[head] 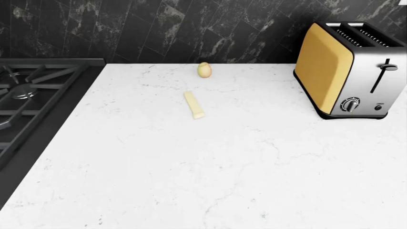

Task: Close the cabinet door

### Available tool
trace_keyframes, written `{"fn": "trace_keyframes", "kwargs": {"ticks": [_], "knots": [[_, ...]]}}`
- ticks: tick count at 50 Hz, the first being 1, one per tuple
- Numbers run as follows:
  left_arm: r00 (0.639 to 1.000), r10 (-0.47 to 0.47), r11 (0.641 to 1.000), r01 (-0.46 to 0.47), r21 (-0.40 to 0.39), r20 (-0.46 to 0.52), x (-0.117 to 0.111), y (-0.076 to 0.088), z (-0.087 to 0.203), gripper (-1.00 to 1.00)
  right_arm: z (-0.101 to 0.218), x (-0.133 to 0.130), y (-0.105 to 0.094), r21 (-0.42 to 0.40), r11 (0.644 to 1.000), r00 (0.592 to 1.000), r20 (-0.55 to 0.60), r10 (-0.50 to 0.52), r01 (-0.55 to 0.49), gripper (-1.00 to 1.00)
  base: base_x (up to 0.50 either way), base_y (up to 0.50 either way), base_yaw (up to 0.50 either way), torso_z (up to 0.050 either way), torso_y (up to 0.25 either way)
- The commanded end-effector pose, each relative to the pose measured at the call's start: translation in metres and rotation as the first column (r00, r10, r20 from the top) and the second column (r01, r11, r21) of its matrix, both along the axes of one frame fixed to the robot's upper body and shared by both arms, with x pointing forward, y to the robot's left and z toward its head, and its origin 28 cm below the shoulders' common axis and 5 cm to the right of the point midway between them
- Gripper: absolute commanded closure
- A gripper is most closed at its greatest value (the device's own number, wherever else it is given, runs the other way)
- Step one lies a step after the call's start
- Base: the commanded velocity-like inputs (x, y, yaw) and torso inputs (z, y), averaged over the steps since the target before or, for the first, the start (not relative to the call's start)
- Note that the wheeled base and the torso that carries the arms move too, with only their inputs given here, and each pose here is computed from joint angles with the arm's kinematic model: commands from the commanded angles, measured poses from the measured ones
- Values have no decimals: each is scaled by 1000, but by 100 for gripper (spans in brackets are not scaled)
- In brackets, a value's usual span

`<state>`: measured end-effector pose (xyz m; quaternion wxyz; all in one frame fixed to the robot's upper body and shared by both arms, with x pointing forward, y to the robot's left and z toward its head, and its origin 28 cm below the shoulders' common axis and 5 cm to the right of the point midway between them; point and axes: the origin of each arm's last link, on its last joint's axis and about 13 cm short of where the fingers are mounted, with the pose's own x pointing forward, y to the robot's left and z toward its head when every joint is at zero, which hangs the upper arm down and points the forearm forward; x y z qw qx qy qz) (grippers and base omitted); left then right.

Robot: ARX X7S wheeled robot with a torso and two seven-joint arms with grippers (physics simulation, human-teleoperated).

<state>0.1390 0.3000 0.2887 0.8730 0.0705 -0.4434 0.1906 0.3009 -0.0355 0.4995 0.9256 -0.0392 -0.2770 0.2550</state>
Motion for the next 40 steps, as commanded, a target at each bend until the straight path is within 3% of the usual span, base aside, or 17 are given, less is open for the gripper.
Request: {"fn": "trace_keyframes", "kwargs": {"ticks": [1,40], "knots": [[1000,7,1000,-7,-7,-1,-1,3,-1,-100,-7,28,-5,-2,994,992,-63,-105,105,-100,0,0,0,0,0],[1000,15,1000,-16,-13,-13,1,4,-6,-100,-29,54,-14,-39,983,970,-156,-185,181,-100,0,0,0,1,0]]}}
